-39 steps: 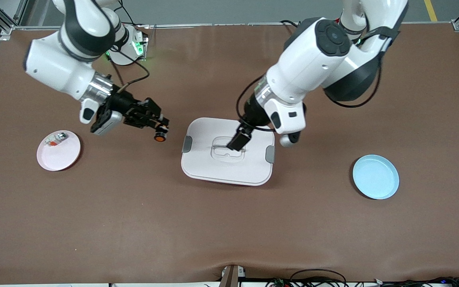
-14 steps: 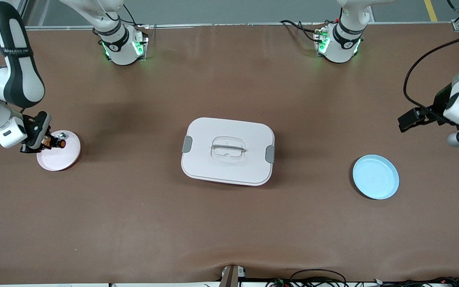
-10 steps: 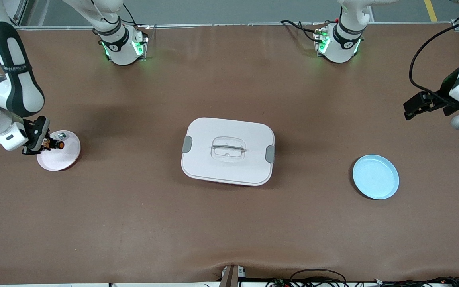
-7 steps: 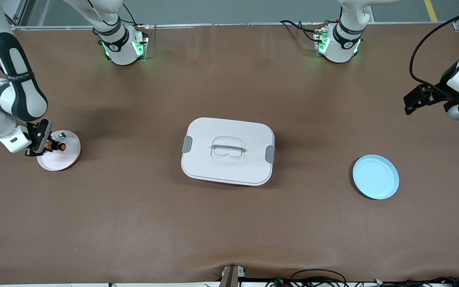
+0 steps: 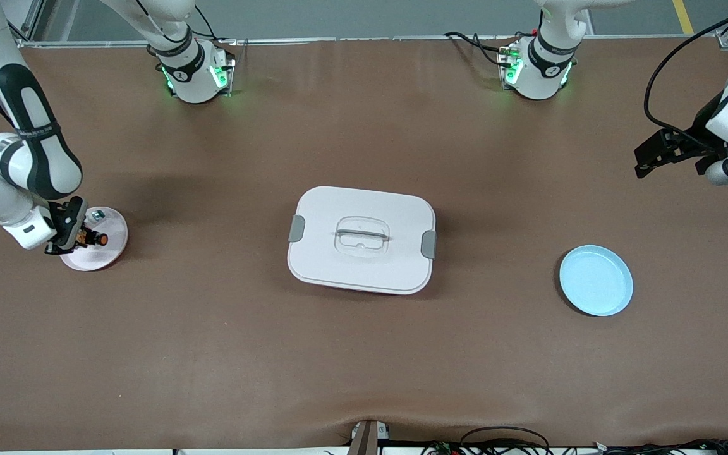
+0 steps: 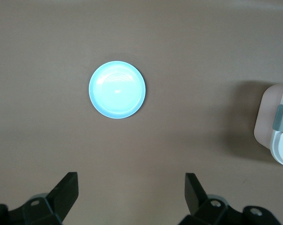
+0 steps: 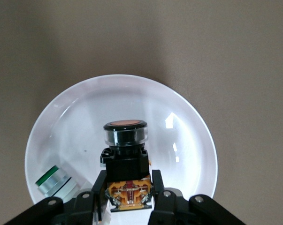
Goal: Transfer orange switch to right arm and place
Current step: 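Lower the switch onto the white plate while the left gripper retracts, then open the right gripper and lift it away from the white plate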
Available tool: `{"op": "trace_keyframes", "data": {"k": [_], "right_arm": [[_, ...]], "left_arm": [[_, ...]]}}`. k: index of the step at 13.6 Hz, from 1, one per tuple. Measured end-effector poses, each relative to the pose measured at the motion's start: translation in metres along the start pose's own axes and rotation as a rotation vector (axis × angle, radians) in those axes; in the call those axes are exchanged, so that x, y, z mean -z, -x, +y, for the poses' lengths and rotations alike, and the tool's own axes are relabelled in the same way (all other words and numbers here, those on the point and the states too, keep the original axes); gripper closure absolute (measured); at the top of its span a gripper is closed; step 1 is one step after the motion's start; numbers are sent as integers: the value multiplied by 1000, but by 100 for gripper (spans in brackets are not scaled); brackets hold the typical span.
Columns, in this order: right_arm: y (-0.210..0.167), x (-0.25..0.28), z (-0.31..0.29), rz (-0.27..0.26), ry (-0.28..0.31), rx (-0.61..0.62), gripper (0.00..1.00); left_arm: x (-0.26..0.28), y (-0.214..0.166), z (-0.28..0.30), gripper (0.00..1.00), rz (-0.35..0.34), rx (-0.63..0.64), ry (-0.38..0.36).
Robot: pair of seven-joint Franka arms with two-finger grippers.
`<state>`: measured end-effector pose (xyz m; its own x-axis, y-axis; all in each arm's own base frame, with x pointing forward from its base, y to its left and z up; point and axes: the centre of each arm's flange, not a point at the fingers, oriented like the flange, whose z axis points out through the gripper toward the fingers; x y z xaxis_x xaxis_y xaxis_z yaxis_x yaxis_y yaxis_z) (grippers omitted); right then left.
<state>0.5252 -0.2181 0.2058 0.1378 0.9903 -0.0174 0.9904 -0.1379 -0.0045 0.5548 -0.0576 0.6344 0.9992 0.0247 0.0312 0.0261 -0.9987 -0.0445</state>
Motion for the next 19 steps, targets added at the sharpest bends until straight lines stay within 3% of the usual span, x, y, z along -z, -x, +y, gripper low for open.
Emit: {"op": "trace_keyframes", "data": {"k": [7,8,13,15,19], "right_arm": [[-5,-18,3,-2,8,10,59],[-6,-17,4,-2,9,11,54],[-7,-13,9,-3,18,3,4],[-9,-10,13,0,12,-8,0],[-25,26,33,20,-75,-84,0]], "left_arm": [[2,1,0,0,4,-1,2],[3,1,0,0,4,-1,2],[3,2,0,0,4,-1,2],[3,2,0,0,5,0,2],[3,2,0,0,8,0,2]]}}
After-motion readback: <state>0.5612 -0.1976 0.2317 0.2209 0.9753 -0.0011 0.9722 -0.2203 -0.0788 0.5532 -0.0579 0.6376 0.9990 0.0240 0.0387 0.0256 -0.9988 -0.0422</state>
